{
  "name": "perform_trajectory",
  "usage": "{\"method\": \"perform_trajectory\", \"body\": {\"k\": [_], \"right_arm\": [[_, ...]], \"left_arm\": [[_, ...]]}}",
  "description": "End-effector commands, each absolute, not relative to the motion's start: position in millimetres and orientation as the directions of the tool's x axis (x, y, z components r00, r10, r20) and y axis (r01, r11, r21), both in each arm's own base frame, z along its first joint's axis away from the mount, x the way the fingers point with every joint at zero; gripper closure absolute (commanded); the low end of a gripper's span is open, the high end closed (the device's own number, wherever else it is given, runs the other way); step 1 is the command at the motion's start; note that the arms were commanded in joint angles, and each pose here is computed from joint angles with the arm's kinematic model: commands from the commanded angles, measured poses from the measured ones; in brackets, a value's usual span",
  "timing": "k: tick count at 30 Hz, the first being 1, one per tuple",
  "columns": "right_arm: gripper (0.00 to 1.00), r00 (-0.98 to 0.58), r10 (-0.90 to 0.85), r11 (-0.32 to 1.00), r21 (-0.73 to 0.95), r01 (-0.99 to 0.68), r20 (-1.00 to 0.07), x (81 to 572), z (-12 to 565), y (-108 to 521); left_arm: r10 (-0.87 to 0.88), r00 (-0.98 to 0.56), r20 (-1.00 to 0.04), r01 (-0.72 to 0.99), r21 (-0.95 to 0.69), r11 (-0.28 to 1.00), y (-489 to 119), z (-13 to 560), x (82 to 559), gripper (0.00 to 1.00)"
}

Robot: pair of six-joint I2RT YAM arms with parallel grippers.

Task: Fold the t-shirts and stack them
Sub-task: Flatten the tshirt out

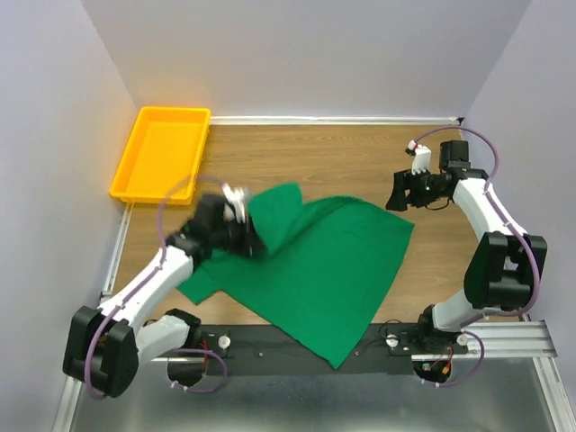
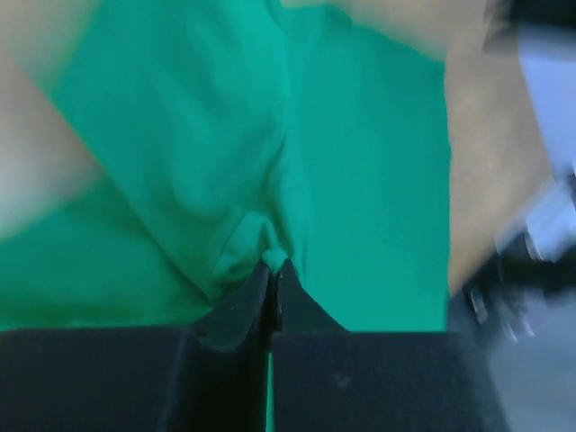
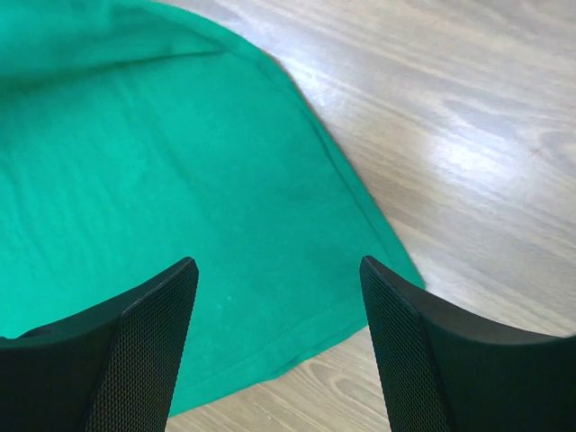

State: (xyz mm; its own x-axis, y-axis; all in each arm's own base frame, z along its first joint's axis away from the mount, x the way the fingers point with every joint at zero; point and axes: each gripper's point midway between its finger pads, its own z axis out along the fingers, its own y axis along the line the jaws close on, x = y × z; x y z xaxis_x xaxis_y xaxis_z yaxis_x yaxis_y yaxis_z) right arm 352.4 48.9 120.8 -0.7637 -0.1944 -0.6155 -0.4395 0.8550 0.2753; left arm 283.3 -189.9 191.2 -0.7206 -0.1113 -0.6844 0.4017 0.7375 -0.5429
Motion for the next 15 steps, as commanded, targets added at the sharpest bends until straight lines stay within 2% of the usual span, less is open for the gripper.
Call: {"method": "perform_trajectory", "body": {"k": [1, 2, 4, 5, 7, 10, 13, 15], "right_arm": [[0.2, -0.798, -0.209, 0.822, 0.341, -0.457, -0.565, 333, 101, 60], [0.2, -0.805, -0.212, 0.819, 0.349, -0.456, -0.554, 332, 97, 61], [0.2, -0.808, -0.217, 0.819, 0.349, -0.456, -0.548, 333, 93, 61], [0.2, -0.811, -0.219, 0.817, 0.353, -0.456, -0.542, 333, 91, 62], [0.2, -0.814, -0.222, 0.814, 0.358, -0.458, -0.537, 334, 89, 64], [0.2, -0.815, -0.234, 0.808, 0.361, -0.467, -0.531, 334, 88, 70], [0.2, -0.817, -0.243, 0.808, 0.356, -0.469, -0.523, 331, 86, 73], [0.2, -0.815, -0.24, 0.81, 0.354, -0.467, -0.527, 328, 89, 73]], "left_arm": [[-0.101, -0.973, -0.208, 0.077, -0.703, 0.707, -201, 82, 145, 0.67], [-0.156, -0.935, -0.318, 0.122, -0.703, 0.701, -199, 110, 156, 0.42], [-0.233, -0.87, -0.434, 0.14, -0.671, 0.729, -188, 148, 174, 0.2], [-0.307, -0.769, -0.56, 0.154, -0.629, 0.762, -176, 189, 201, 0.08], [-0.306, -0.701, -0.644, 0.165, -0.564, 0.809, -164, 208, 220, 0.07], [-0.271, -0.713, -0.647, 0.136, -0.507, 0.851, -162, 195, 251, 0.08], [-0.241, -0.779, -0.579, 0.059, -0.45, 0.891, -158, 152, 278, 0.15], [-0.235, -0.822, -0.519, 0.025, -0.445, 0.895, -159, 128, 287, 0.26]]}}
